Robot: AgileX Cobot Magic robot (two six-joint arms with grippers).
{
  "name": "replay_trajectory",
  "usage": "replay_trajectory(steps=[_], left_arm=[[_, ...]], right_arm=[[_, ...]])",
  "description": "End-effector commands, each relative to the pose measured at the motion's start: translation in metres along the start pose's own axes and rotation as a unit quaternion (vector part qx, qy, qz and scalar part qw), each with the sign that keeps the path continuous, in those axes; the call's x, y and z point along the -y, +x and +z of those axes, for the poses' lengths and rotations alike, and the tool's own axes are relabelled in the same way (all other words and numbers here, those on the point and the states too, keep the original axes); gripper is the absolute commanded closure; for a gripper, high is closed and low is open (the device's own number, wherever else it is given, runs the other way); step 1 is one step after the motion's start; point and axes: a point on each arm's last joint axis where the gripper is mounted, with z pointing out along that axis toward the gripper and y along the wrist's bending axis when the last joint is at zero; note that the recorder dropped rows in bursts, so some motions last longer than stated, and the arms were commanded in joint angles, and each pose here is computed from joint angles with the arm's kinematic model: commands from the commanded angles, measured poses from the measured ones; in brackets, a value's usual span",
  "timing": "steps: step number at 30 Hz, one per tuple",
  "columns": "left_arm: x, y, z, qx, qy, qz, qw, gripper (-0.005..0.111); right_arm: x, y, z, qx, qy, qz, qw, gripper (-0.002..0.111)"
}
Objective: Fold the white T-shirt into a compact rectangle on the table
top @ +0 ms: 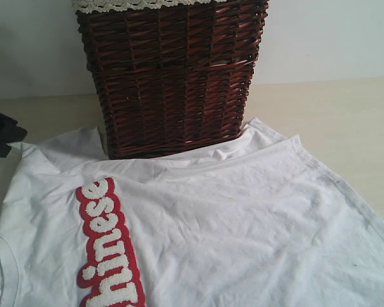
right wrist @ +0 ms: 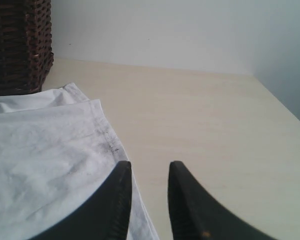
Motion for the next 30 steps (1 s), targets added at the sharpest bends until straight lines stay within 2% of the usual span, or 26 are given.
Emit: replay_trajectory(steps=[1, 2, 4, 5, 6, 7, 8, 11, 16, 21, 26, 30], left_arm=[[-0.014, 0.003, -0.004, -0.022, -0.075, -0.064, 0.995, 0.032], [-0.022, 0.007, -0.006, -0.037, -0.127, -0.124, 0.983, 0.030], [-0.027, 0.004, -0.013, -0.035, -0.154, -0.146, 0.977, 0.039], [-0.024, -0.001, -0.015, -0.022, -0.138, -0.144, 0.980, 0.043], [-0.014, -0.014, -0.015, 0.017, -0.065, -0.133, 0.989, 0.052], [-0.009, -0.020, -0.014, 0.039, -0.021, -0.123, 0.991, 0.061], [0.001, -0.031, -0.009, 0.074, 0.043, -0.111, 0.990, 0.076], [0.007, -0.034, 0.012, 0.070, 0.048, -0.116, 0.990, 0.107], [0.021, -0.018, 0.057, 0.014, 0.053, -0.104, 0.993, 0.105], [0.032, -0.003, 0.081, -0.022, 0.056, -0.097, 0.993, 0.105], [0.023, 0.003, 0.093, -0.052, -0.020, -0.073, 0.996, 0.106], [0.011, -0.005, 0.099, -0.043, -0.041, -0.056, 0.997, 0.106]], right_arm=[[0.000, 0.001, 0.000, 0.004, 0.003, -0.004, 1.000, 0.081], [0.000, 0.001, 0.000, 0.004, 0.003, -0.004, 1.000, 0.081], [0.000, 0.001, 0.000, 0.004, 0.003, -0.004, 1.000, 0.081], [0.000, 0.001, 0.000, 0.004, 0.003, -0.004, 1.000, 0.081], [0.000, 0.001, 0.000, 0.004, 0.003, -0.004, 1.000, 0.081], [0.000, 0.001, 0.000, 0.004, 0.003, -0.004, 1.000, 0.081], [0.000, 0.001, 0.000, 0.004, 0.003, -0.004, 1.000, 0.081], [0.000, 0.001, 0.000, 0.004, 0.003, -0.004, 1.000, 0.081], [0.000, 0.001, 0.000, 0.004, 0.003, -0.004, 1.000, 0.081], [0.000, 0.001, 0.000, 0.004, 0.003, -0.004, 1.000, 0.081], [0.000, 0.001, 0.000, 0.004, 0.003, -0.004, 1.000, 0.081], [0.000, 0.001, 0.000, 0.004, 0.003, -0.004, 1.000, 0.081]])
